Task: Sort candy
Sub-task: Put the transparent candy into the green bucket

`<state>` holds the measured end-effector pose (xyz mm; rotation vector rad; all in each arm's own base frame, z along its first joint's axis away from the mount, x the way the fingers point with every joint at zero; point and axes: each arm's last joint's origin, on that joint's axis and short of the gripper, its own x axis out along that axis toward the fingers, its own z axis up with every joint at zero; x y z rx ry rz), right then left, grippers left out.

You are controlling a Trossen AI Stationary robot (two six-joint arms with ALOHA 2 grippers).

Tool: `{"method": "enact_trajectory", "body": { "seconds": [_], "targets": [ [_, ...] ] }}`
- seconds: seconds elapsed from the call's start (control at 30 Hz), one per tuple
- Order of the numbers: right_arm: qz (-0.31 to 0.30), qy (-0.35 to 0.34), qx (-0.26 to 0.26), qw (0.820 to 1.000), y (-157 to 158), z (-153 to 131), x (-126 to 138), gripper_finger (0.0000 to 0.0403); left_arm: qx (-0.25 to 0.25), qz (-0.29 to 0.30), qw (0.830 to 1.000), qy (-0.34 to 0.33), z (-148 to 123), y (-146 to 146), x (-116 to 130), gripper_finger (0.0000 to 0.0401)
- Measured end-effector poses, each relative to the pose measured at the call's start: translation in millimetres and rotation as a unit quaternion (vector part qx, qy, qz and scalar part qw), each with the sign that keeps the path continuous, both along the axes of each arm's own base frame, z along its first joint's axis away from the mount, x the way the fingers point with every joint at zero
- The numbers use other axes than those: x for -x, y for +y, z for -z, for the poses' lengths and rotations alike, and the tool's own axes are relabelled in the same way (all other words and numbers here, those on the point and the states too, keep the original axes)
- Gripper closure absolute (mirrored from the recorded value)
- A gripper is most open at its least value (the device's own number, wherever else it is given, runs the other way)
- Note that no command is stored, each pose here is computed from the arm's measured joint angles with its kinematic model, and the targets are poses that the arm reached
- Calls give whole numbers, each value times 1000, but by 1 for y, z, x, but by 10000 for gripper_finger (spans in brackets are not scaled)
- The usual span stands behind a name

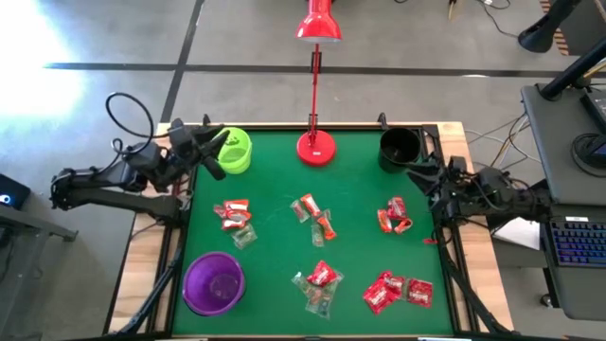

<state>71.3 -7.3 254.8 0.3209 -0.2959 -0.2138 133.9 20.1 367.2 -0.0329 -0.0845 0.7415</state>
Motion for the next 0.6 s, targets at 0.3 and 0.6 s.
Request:
{"method": "enact_trajectory", "body": {
  "seconds": [0.3, 0.6],
  "targets": [
    [15, 11, 34, 999, 0, -24, 6, 237, 22, -2, 1000, 2, -9, 0, -26, 282],
    [14, 40, 40, 998, 0, -43, -5, 234, 45, -10, 993, 106, -12, 0, -59, 285]
  ]
}}
